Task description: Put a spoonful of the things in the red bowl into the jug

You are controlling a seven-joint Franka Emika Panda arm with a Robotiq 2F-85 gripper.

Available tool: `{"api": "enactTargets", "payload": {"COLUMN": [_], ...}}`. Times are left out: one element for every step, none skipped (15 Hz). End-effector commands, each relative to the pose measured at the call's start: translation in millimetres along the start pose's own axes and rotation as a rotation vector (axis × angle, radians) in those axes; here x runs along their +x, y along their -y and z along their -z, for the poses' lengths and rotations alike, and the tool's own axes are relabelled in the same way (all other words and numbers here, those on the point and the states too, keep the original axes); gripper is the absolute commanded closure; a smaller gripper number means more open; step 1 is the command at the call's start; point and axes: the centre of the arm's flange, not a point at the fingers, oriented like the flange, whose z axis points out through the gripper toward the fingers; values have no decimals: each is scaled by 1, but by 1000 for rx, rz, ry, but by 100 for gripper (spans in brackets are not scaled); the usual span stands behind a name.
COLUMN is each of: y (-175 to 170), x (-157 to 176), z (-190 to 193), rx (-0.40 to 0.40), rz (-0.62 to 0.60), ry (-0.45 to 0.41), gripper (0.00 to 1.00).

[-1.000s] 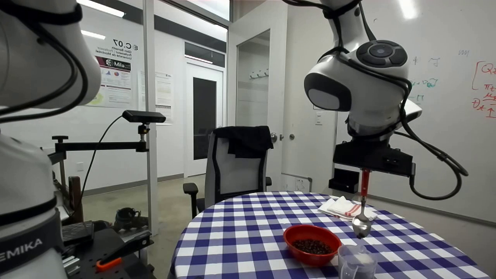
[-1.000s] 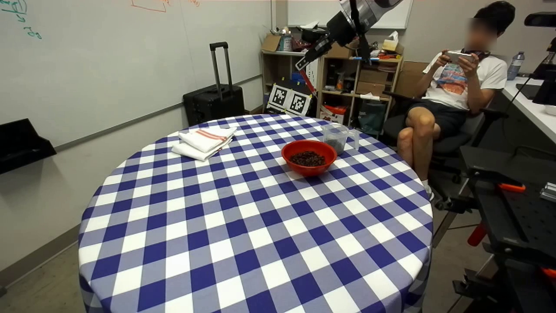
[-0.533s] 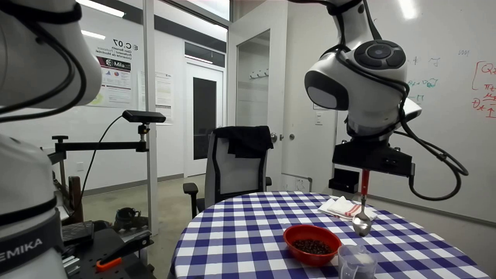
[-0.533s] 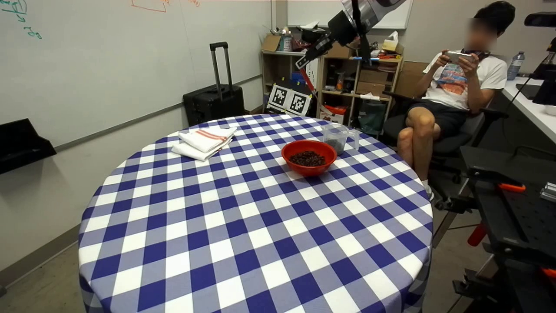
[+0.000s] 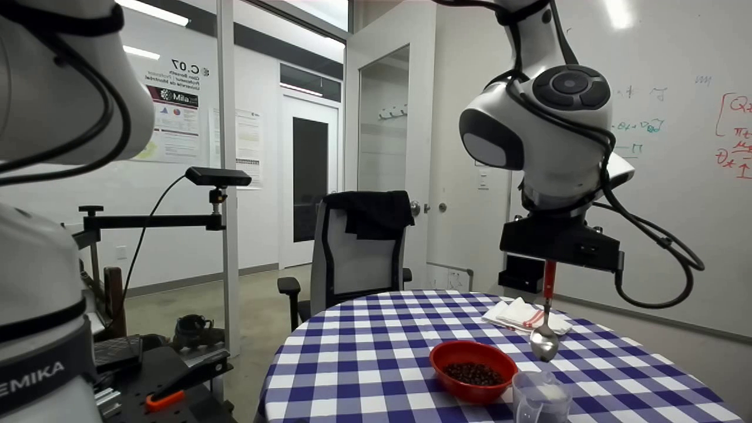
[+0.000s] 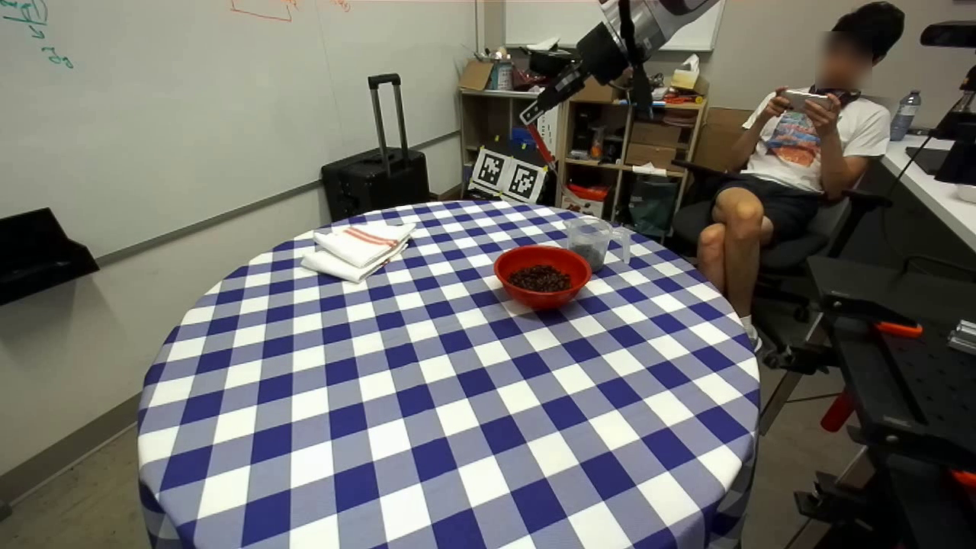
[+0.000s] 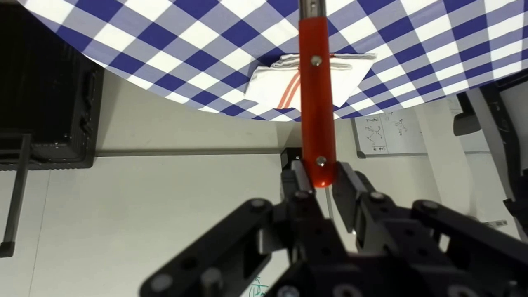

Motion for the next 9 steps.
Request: {"api": "enactTargets", "payload": {"y": [8,8,7,7,7,7,6,5,4], "x": [-2,-1,-2,-1,-1,-1,-1,-1,-2], "z": [5,5,7,6,6,6,8,9,11], "rx": [-17,-14,-15,-17,-17,-13,-3,-5,-5], "rz": [25,26,26,27,30,29,28,24,20], "ry": [-9,-15,-20,-21,-24,-30,-43,-50,-59], "gripper": [95,95,95,95,95,95,95,95,95]}}
